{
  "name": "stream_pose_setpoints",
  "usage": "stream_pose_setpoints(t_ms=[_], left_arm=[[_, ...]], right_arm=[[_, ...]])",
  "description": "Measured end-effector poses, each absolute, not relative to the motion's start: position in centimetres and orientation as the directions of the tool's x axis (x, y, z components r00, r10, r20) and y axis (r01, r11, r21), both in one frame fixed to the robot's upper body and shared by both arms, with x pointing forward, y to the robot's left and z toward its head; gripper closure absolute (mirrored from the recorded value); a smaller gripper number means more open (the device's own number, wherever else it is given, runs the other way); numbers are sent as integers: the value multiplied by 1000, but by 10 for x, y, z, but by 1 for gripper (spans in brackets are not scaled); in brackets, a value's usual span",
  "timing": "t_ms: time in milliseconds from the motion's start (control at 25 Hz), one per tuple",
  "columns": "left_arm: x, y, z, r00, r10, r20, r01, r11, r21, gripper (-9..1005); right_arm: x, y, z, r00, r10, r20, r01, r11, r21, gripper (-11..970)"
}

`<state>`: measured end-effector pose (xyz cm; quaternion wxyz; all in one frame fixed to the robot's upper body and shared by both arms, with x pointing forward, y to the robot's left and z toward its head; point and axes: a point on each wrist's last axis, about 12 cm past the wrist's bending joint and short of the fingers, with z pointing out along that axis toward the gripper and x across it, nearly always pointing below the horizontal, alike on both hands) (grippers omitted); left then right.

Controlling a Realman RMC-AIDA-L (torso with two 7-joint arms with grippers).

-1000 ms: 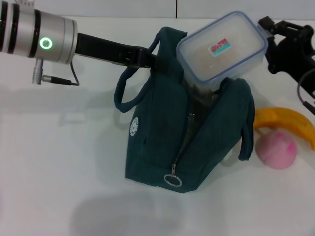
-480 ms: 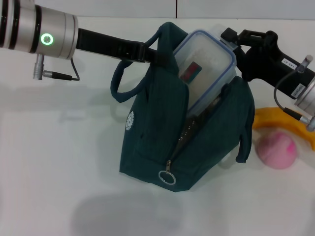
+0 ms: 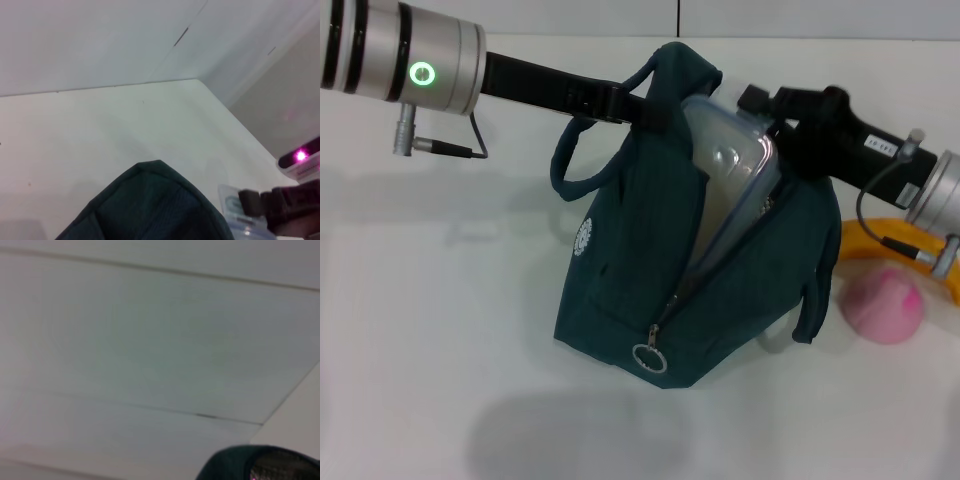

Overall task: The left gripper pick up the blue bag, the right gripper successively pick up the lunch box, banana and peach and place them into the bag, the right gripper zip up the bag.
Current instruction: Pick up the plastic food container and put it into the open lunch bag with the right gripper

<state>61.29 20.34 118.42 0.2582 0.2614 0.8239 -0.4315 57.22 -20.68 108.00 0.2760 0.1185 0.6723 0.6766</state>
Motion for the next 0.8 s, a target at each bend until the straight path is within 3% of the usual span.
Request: stream_pose_setpoints(t_ms=[360,800], left_arm=[[613,203,1184,-726,209,-655,658,489,-573,949],[611,202,1181,-722,210,-659,662,483,-573,949]], right_arm=[[577,-218,1081,-802,461,-378,-321,200,926,800],[592,-207,1099,-706,269,-655,-579,313,753,794]])
